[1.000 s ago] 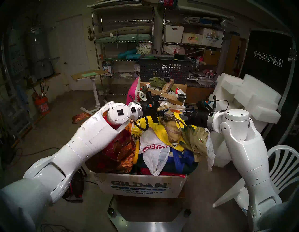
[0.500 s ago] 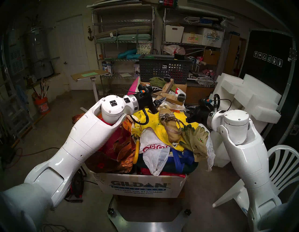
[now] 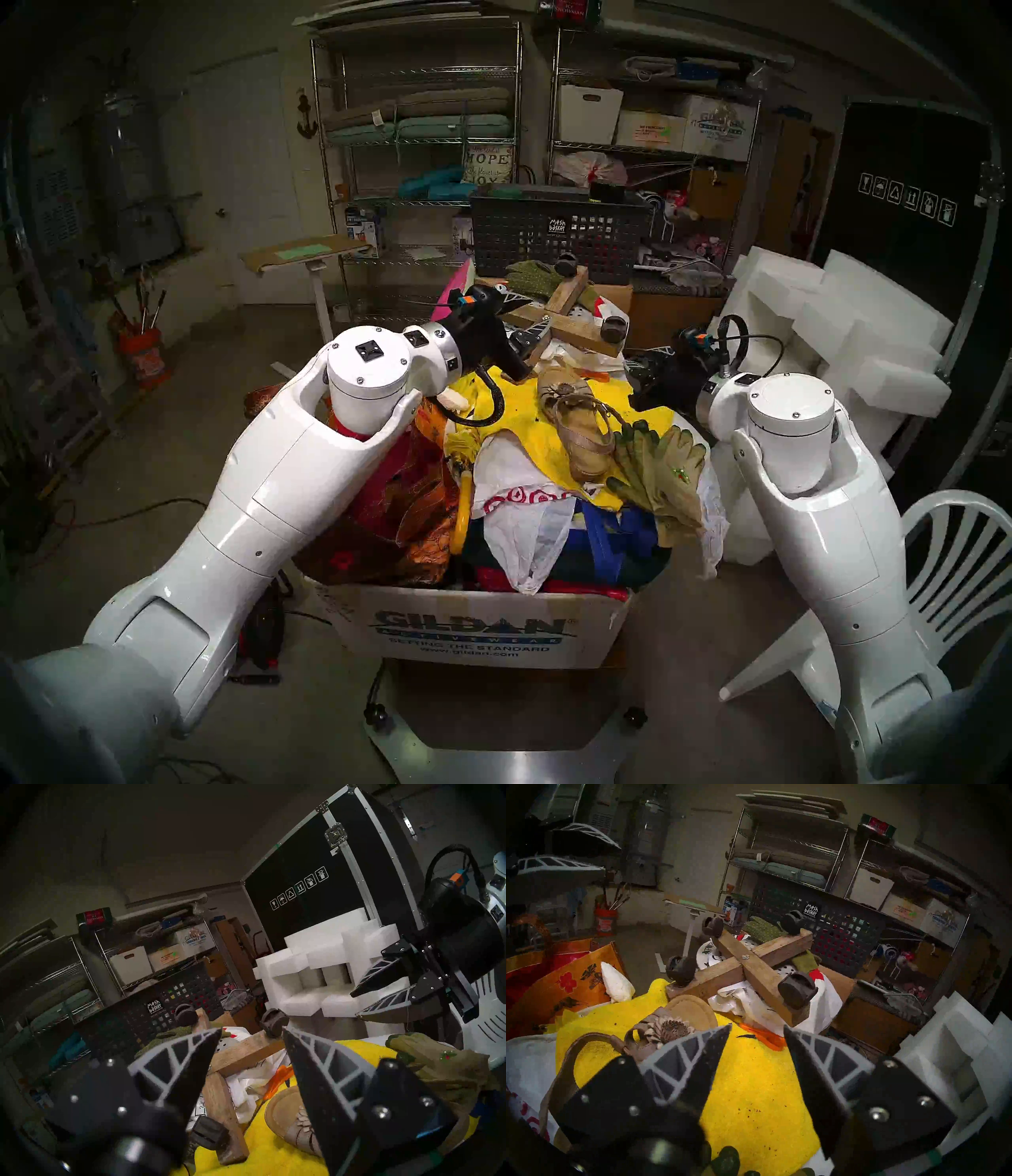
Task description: Unbuckle a shoe
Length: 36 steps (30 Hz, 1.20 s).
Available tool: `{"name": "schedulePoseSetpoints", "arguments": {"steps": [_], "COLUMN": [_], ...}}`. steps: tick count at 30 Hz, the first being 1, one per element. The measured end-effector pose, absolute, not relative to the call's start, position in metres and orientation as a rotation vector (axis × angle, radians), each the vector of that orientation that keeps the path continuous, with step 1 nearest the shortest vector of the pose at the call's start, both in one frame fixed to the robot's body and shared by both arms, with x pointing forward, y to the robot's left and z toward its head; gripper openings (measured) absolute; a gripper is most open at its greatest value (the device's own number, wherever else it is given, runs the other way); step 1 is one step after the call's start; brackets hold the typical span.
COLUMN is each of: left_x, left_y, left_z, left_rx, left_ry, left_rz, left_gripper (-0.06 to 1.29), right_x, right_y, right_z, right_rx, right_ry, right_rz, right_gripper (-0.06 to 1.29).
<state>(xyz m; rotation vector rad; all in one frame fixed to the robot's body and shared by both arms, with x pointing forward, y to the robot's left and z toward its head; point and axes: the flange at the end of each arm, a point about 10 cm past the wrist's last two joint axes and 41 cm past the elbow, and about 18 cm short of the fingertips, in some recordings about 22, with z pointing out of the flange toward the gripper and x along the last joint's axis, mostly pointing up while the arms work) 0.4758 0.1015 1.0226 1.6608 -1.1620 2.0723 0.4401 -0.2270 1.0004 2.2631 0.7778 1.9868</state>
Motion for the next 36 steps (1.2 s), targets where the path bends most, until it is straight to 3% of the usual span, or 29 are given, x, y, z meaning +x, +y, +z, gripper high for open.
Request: {"name": "schedulePoseSetpoints", "arguments": {"steps": [5, 9, 11, 13, 36], "left_x": [0.4751, 0.4748, 0.4747, 0.4747, 0.4747], "left_y": [0.1012, 0.1009, 0.1008, 0.1008, 0.1008], "left_z": [1.0228, 1.0243, 1.0249, 1.0253, 1.0262], "left_rx": [1.664, 1.657, 1.654, 1.653, 1.65], "left_ry": [-1.16, -1.161, -1.162, -1.162, -1.164], "left_rz": [2.073, 2.078, 2.08, 2.082, 2.088], "left_gripper": [0.7, 0.74, 1.08, 1.23, 1.23], "right_x": [0.4395, 0.4389, 0.4387, 0.4385, 0.4377], "right_y": [-0.2284, -0.2293, -0.2294, -0.2294, -0.2286], "right_z": [1.0023, 1.0042, 1.0046, 1.0049, 1.0045], "right_rx": [2.249, 2.239, 2.237, 2.236, 2.241], "right_ry": [0.766, 0.756, 0.753, 0.75, 0.743], "right_rz": [1.992, 1.998, 2.0, 2.002, 2.01], "right_gripper": [0.65, 0.75, 0.86, 1.18, 1.2]}}
